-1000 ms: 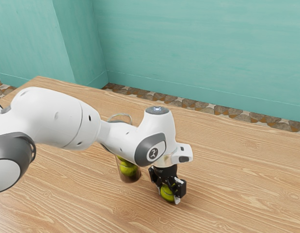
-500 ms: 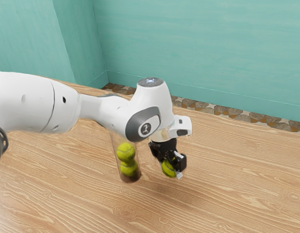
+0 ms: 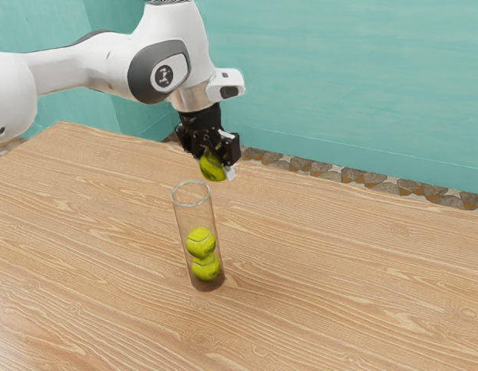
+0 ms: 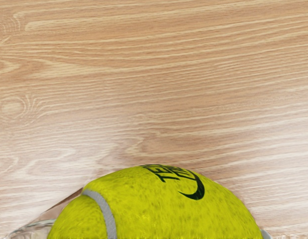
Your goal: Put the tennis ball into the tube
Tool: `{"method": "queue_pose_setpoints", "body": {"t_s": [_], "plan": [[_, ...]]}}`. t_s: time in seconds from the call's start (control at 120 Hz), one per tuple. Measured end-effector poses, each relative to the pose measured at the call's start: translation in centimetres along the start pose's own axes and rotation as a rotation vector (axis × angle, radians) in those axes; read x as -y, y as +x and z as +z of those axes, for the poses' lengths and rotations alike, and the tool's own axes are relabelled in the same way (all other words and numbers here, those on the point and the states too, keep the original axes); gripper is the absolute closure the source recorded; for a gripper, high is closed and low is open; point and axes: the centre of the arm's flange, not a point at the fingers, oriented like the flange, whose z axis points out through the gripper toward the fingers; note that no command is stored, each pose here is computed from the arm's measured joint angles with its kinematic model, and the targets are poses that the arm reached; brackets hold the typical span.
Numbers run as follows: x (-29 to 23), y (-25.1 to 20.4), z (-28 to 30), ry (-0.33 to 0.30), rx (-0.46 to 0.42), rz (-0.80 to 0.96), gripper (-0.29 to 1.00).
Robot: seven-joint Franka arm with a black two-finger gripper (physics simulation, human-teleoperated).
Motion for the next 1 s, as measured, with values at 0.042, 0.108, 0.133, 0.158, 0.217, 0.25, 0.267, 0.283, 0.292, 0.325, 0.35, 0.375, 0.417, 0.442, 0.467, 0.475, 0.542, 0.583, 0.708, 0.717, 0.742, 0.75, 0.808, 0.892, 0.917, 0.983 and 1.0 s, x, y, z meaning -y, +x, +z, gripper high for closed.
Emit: {"method": "queue_pose_setpoints", "body": {"t_s": [0.042,0.108,0.133,0.158,0.217,0.25,0.267,0.283,0.292,0.325,0.35,0.375,0.417,0.442,0.467,0.475,0.542,0.583,0.708,0.717,0.742,0.75,0.808,0.892,0.917,0.983,1.0], "plan": [[0.8,-0.5,0.3,0.0,0.022,-0.014,0.37],[1.7,-1.3,0.6,0.001,0.049,-0.029,0.37],[2.0,-1.5,0.8,0.002,0.058,-0.034,0.37],[2.3,-1.7,0.9,0.003,0.065,-0.04,0.37],[3.0,-1.9,1.1,0.006,0.079,-0.053,0.37],[3.4,-2.0,1.2,0.007,0.084,-0.06,0.37],[3.5,-2.1,1.2,0.007,0.086,-0.063,0.37],[3.6,-2.1,1.2,0.007,0.088,-0.065,0.37],[3.7,-2.2,1.2,0.007,0.089,-0.066,0.37],[3.8,-2.3,1.2,0.008,0.092,-0.069,0.37],[3.9,-2.3,1.2,0.009,0.094,-0.071,0.37],[3.9,-2.2,1.3,0.011,0.096,-0.072,0.37],[3.9,-2.2,1.3,0.013,0.099,-0.073,0.37],[3.9,-2.2,1.4,0.015,0.101,-0.074,0.37],[4.0,-2.1,1.5,0.016,0.103,-0.076,0.37],[4.0,-2.1,1.5,0.017,0.103,-0.077,0.37],[4.4,-2.1,1.7,0.021,0.107,-0.085,0.38],[4.7,-2.1,1.7,0.022,0.109,-0.091,0.37],[5.0,-2.0,1.7,0.022,0.11,-0.096,0.25],[5.0,-2.0,1.7,0.022,0.11,-0.096,0.24],[4.9,-2.1,1.7,0.022,0.111,-0.095,0.21],[4.9,-2.1,1.7,0.022,0.111,-0.095,0.21],[4.7,-2.1,1.7,0.021,0.111,-0.092,0.16],[4.5,-2.1,1.5,0.019,0.109,-0.088,0.11],[4.4,-2.2,1.1,0.016,0.108,-0.085,0.1],[4.0,-1.4,-5.5,0.009,0.043,-0.072,0.08],[3.8,-1.2,-7.8,0.011,0.015,-0.066,0.08]]}}
